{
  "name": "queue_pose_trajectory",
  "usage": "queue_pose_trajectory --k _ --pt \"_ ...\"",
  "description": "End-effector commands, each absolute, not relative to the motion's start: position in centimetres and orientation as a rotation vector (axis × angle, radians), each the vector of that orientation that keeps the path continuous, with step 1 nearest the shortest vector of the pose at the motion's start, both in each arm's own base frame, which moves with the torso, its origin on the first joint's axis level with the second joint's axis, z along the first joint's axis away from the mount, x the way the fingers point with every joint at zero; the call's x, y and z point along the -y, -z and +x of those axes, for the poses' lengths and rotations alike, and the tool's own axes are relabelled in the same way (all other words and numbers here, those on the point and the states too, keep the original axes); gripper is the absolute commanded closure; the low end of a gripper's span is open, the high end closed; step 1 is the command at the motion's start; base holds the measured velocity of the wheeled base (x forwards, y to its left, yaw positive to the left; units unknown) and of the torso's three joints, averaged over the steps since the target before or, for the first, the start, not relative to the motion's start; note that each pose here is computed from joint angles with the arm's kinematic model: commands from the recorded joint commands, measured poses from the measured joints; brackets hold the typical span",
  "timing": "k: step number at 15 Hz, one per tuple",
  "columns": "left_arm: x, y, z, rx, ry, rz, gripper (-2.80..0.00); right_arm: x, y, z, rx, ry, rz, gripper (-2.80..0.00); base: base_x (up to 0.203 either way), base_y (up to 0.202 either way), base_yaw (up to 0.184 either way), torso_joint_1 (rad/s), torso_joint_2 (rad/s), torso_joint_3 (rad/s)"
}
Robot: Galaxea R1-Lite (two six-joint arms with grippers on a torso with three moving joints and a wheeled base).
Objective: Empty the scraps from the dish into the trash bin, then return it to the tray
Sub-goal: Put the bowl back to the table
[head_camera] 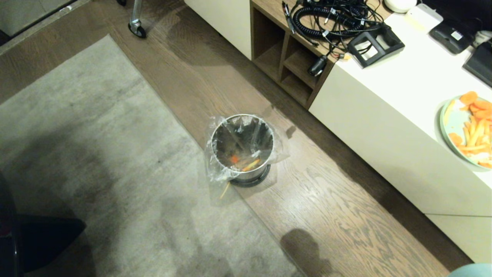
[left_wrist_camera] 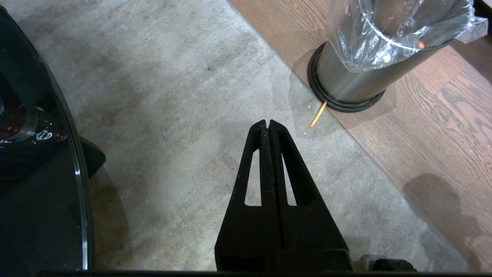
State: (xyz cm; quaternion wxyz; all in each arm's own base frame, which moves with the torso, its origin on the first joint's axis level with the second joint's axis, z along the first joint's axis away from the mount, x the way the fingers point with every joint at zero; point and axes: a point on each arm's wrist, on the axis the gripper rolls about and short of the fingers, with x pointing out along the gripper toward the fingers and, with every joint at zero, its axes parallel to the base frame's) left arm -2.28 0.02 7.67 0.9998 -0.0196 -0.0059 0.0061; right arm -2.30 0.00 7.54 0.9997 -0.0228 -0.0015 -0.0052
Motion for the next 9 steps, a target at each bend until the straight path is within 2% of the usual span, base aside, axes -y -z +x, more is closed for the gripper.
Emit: queue_pose_trajectory --k 1,9 --pt "-0.03 -7.67 -2.28 0.013 -0.013 -0.039 0.0 0.0 -7.55 -2.28 0.0 0.011 -0.046 0.0 0.0 0.0 0.0 0.0 0.0 0.0" --pt "-0.02 -7.67 -2.28 0.013 -0.014 -0.038 0.0 0.0 -7.55 -2.28 0.0 0.011 -0.046 0.0 0.0 0.0 0.0 0.0 0.0 0.0"
